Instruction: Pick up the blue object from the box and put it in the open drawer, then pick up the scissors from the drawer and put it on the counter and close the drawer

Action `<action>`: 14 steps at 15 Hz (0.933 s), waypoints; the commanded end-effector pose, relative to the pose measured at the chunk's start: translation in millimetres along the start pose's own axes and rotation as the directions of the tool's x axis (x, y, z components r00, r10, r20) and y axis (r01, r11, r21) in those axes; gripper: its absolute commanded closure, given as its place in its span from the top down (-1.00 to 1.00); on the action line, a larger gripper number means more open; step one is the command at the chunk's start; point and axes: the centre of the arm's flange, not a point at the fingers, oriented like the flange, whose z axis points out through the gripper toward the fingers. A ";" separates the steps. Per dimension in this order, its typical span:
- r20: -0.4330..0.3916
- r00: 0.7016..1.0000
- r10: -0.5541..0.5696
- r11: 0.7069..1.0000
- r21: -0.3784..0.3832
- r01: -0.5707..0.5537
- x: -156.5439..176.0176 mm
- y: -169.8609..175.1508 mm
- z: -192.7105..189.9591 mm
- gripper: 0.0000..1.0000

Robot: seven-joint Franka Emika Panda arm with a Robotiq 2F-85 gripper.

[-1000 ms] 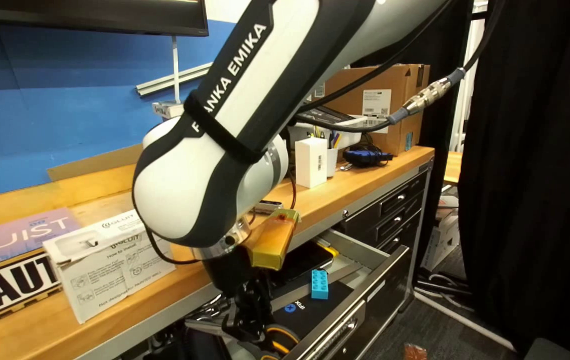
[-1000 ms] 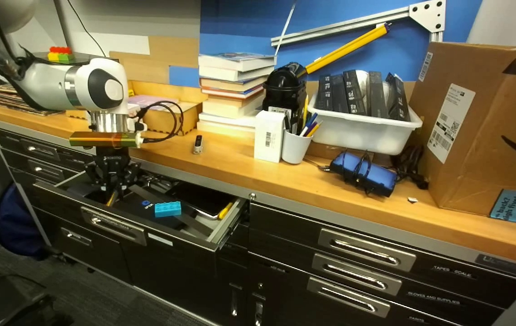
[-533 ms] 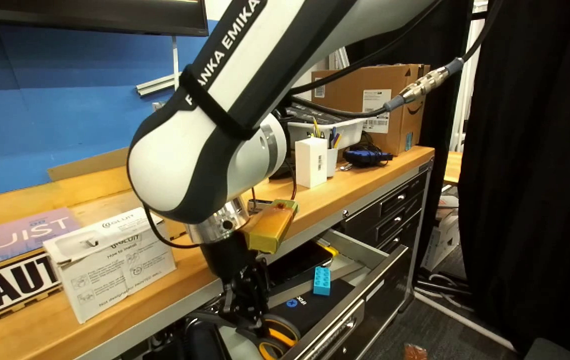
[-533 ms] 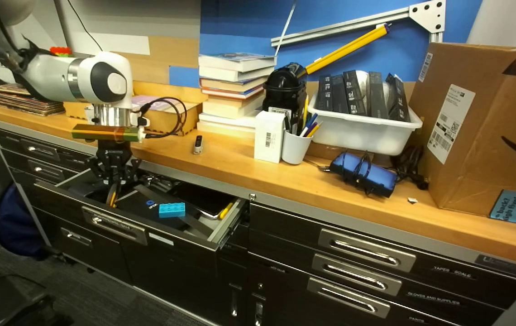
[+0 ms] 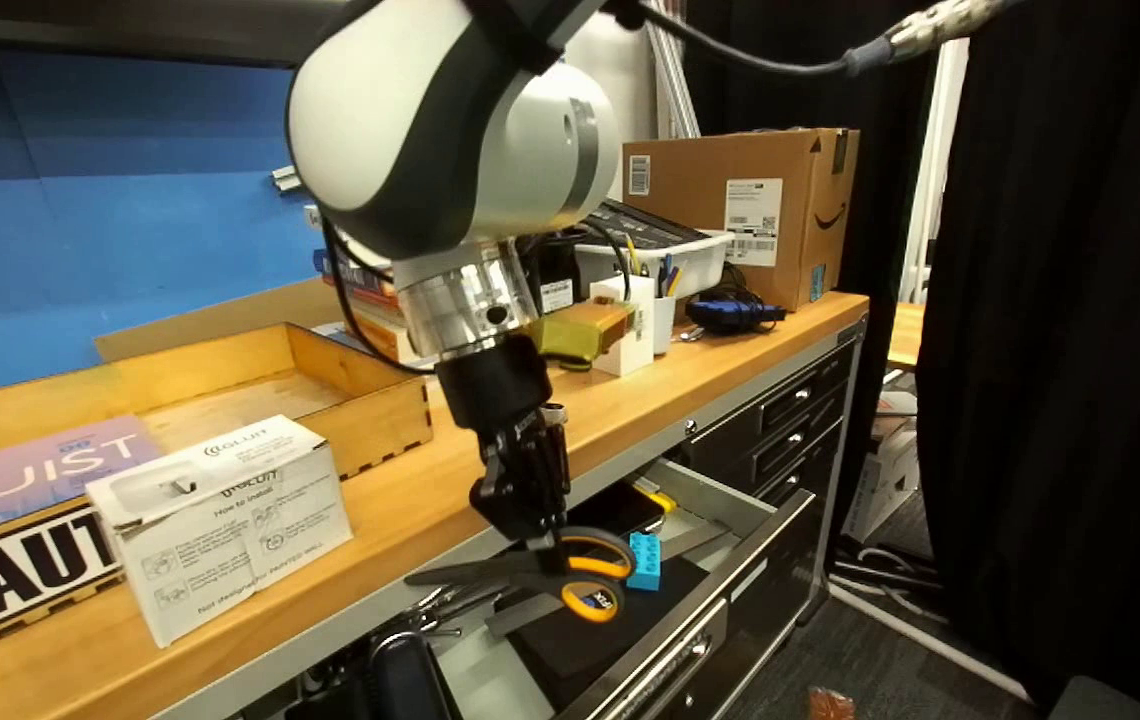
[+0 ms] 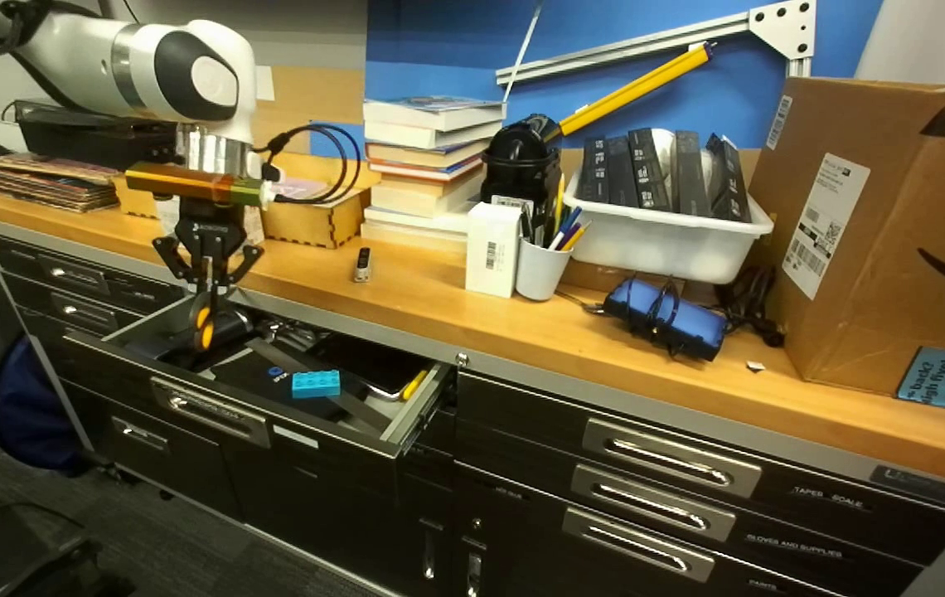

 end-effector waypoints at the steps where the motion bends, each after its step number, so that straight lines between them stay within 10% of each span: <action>1: -0.082 0.996 0.018 1.000 0.019 -0.017 -36.4 8.7 -47.7 -0.88; 8: -0.306 0.930 0.203 0.979 0.070 -0.191 -26.4 40.5 -100.2 -0.88; 14: -0.433 0.789 0.436 0.878 0.009 -0.479 -4.0 65.5 -110.4 -0.88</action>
